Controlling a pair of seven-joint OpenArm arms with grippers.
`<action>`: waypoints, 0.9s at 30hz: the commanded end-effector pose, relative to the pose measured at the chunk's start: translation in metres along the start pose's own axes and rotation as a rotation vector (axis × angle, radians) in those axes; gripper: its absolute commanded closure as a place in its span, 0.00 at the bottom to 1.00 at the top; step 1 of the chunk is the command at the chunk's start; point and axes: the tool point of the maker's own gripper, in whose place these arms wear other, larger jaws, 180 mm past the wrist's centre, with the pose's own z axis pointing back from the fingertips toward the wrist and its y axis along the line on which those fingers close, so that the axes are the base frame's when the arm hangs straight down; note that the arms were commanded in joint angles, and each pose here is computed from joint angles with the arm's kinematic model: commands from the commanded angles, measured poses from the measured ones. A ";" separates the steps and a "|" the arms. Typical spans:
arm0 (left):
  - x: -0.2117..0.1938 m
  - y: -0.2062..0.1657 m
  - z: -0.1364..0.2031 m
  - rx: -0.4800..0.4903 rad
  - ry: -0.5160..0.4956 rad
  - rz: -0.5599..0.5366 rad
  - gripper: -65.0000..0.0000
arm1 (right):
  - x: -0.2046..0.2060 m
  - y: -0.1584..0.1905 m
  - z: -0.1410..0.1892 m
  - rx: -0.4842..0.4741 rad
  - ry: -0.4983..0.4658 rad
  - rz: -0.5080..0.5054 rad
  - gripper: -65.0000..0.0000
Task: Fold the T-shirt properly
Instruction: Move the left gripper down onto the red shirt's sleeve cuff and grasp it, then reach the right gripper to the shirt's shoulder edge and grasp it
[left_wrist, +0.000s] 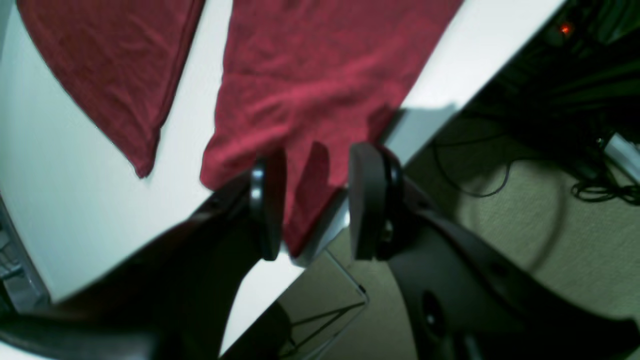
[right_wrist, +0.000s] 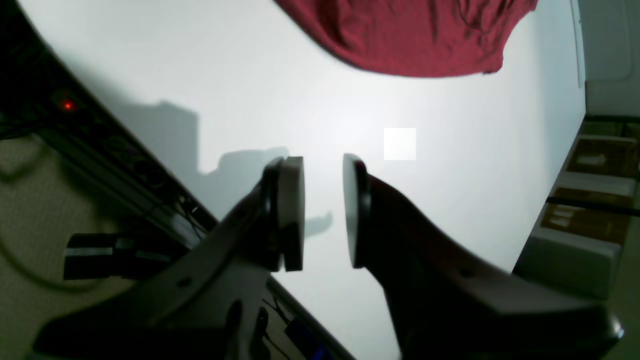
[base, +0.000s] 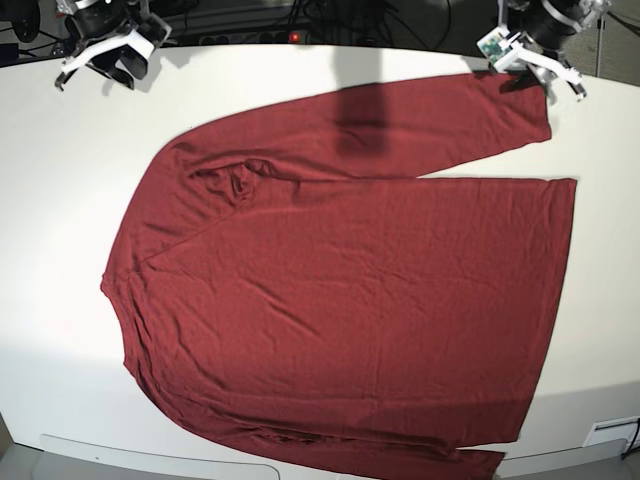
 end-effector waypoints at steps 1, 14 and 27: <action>0.005 0.005 0.002 0.015 -0.024 -0.005 0.69 | 0.006 -0.007 0.002 -0.027 -0.023 -0.001 0.78; -0.035 0.001 -0.021 0.012 0.031 -0.011 0.69 | 0.006 -0.005 0.002 -0.025 -0.022 -0.005 0.78; -0.065 -0.010 -0.037 -0.069 0.111 -0.012 0.79 | 0.006 -0.005 0.002 -0.025 -0.022 -0.005 0.78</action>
